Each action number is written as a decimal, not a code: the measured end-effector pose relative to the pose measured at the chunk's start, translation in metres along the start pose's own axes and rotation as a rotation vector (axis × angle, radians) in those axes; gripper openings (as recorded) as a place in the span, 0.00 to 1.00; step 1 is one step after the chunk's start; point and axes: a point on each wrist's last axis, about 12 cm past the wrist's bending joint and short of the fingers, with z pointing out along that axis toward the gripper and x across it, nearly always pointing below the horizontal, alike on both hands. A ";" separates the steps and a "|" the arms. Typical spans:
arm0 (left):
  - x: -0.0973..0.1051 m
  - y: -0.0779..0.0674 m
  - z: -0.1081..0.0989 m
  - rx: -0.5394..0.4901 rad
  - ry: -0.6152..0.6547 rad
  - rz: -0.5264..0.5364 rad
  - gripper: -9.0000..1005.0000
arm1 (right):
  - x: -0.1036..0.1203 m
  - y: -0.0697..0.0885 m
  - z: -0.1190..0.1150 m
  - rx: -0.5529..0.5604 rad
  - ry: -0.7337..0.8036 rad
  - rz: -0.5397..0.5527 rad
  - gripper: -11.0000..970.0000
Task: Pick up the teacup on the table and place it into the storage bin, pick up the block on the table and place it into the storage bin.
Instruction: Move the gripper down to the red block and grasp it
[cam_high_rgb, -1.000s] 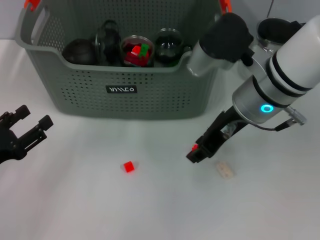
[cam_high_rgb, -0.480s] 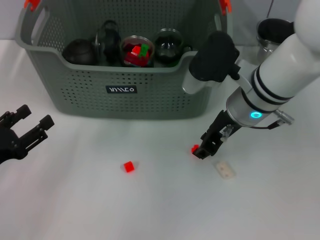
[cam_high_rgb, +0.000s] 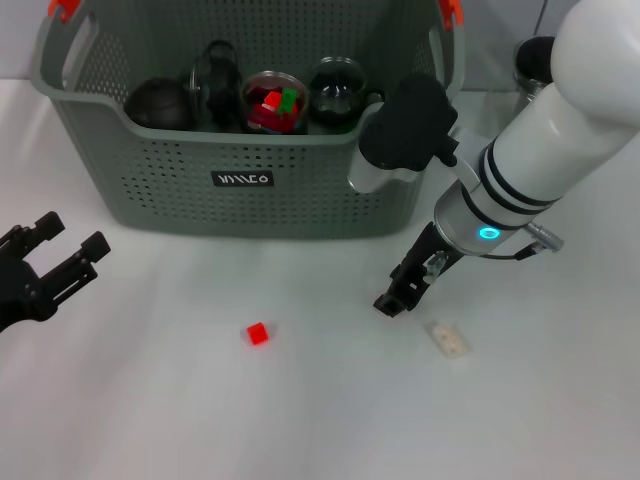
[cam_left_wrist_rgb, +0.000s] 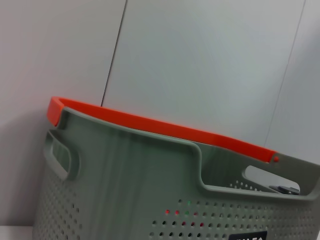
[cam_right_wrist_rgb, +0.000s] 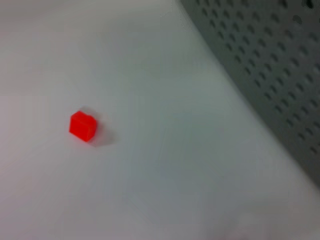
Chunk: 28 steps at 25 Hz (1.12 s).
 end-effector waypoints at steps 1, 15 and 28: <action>0.000 0.000 0.000 0.000 0.000 0.000 0.75 | 0.000 0.001 0.000 -0.001 0.001 -0.006 0.49; -0.001 0.001 0.001 0.000 0.001 0.002 0.75 | 0.005 0.007 0.000 -0.038 0.069 -0.031 0.49; 0.000 0.001 0.000 -0.003 0.002 0.001 0.75 | 0.001 0.005 0.001 -0.019 0.035 0.018 0.46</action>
